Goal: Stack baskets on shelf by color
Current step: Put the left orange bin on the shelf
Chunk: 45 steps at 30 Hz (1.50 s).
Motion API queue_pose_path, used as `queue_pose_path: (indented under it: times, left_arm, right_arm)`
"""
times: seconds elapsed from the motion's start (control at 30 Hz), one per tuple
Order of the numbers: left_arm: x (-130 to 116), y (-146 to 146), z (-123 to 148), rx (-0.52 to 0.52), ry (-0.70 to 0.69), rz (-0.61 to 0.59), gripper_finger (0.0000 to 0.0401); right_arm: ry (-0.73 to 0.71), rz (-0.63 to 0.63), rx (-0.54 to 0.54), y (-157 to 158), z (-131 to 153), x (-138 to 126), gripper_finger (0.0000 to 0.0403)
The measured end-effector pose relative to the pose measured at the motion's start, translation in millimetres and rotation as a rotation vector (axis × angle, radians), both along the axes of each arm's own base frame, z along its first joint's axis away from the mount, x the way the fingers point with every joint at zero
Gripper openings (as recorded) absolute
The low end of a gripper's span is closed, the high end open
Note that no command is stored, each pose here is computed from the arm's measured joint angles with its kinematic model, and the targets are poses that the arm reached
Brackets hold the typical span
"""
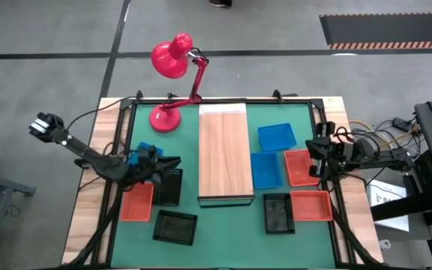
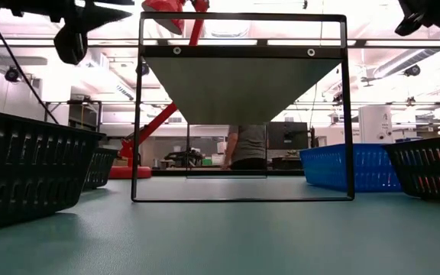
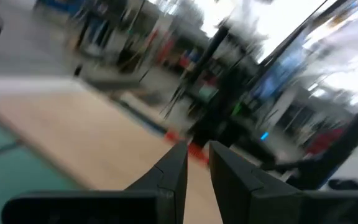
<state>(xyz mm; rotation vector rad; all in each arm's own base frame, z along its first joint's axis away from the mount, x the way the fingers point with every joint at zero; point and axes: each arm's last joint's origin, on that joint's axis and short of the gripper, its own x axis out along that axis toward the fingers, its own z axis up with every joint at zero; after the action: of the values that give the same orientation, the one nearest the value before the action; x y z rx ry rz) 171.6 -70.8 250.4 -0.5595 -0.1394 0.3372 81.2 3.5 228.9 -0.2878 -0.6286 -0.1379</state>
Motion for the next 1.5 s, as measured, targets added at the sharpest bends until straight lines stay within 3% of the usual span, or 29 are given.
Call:
queue_pose_path:
  times: [0.17, 0.33, 0.5, 0.6, 0.97, 1.1, 1.5]
  left_arm:
    - [1, -1, 6, -0.136, 0.236, 0.035, 0.0051]
    - [-14, 7, 7, -0.320, 0.523, 0.157, 0.0051]
    - [-35, 12, 0, -0.555, 0.883, 0.331, 0.0051]
    - [-41, 15, -7, -0.628, 1.036, 0.454, 0.0051]
    - [-34, 23, -11, -0.672, 1.033, 0.530, 0.0051]
    - [-26, 30, -13, -0.633, 1.005, 0.527, 0.0059]
    - [-2, 60, -24, -0.519, 1.154, 0.476, 0.0148]
  right_arm:
    - [-0.001, 0.026, 0.031, 0, 0, 0, 0.0009]
    - [0.001, 0.017, 0.019, 0, 0, 0, 0.0009]
    - [0.000, -0.023, -0.029, 0, 0, 0, 0.0009]
    - [-0.005, -0.036, -0.045, 0, 1, 0, 0.0009]
    - [-0.003, -0.028, -0.034, 0, 0, 0, 0.0009]
    - [0.002, -0.028, -0.035, 0, 0, 0, 0.0009]
    - [0.009, -0.026, -0.031, 0, 0, 1, 0.0009]
